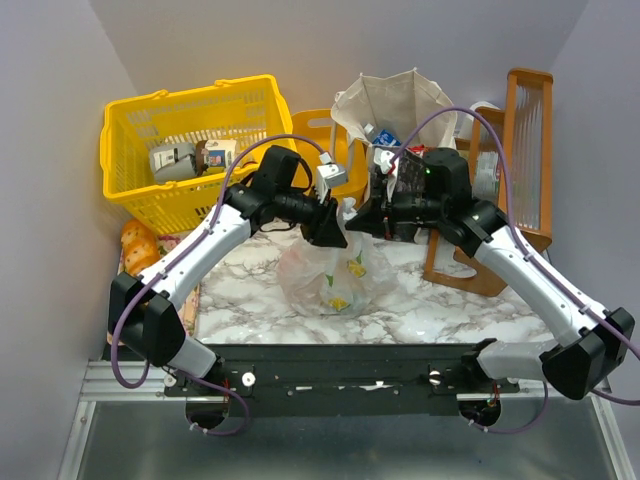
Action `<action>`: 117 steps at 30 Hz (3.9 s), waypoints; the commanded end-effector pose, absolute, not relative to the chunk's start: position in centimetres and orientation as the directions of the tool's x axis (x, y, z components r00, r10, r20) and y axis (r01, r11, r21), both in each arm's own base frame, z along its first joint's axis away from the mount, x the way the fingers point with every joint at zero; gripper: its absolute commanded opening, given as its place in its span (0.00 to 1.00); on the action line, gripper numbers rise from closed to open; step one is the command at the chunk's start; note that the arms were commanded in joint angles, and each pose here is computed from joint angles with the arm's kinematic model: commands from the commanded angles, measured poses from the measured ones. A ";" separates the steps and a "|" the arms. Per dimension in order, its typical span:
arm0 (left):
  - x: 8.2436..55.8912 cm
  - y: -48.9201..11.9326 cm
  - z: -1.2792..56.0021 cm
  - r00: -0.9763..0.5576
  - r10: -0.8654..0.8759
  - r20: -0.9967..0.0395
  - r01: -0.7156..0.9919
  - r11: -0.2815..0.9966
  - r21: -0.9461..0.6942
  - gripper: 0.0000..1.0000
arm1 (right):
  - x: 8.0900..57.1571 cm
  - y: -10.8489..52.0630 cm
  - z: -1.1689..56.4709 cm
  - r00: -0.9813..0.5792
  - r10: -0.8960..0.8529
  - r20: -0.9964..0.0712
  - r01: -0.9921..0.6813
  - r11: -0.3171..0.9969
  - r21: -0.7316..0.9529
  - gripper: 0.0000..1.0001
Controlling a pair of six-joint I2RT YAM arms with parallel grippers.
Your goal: Place the mixed food into the grocery bags and tie them
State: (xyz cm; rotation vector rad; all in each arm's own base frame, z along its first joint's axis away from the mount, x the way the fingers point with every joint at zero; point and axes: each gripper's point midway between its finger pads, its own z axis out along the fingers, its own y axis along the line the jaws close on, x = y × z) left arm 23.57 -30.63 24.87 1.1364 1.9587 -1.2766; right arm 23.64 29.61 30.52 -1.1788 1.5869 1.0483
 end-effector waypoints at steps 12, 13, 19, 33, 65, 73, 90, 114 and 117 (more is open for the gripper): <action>21.6 -30.3 25.6 -0.442 0.329 -0.835 0.897 0.143 -0.419 0.82 | 24.4 31.3 32.8 -0.138 -0.186 -0.973 -0.986 0.120 0.117 0.01; 21.6 -30.4 25.6 -0.450 0.326 -0.831 0.893 0.145 -0.426 0.82 | 24.4 31.4 32.7 -0.151 -0.184 -0.971 -0.984 0.121 0.130 0.01; 22.1 -31.5 25.4 -0.478 0.290 -0.830 0.879 0.151 -0.453 0.85 | 24.5 31.9 32.0 -0.188 -0.163 -0.969 -0.978 0.119 0.169 0.01; 23.9 -32.4 25.0 -0.518 0.194 -0.833 0.850 0.226 -0.476 0.27 | 25.0 32.1 31.1 -0.251 -0.127 -0.960 -0.957 0.179 0.227 0.01; 19.4 -31.4 23.6 -0.409 0.324 -0.853 0.910 0.069 -0.409 0.00 | 25.9 29.8 33.9 -0.446 0.014 -0.895 -0.889 0.105 0.445 0.63; 19.1 -31.5 23.5 -0.409 0.330 -0.851 0.909 0.066 -0.411 0.00 | 25.8 31.2 32.5 -0.477 -0.016 -0.879 -0.878 0.052 0.476 0.51; 19.1 -31.6 23.6 -0.408 0.333 -0.850 0.910 0.070 -0.410 0.00 | 23.7 32.4 29.9 -0.517 -0.098 -0.850 -0.853 -0.027 0.522 0.47; 20.3 -31.3 23.6 -0.383 0.335 -0.861 0.924 0.134 -0.359 0.06 | 21.8 31.6 28.5 -0.521 -0.115 -0.846 -0.853 0.032 0.521 0.01; 20.6 -30.9 23.9 -0.369 0.335 -0.867 0.929 0.163 -0.333 0.39 | 23.0 31.5 29.5 -0.497 -0.068 -0.865 -0.866 0.108 0.489 0.01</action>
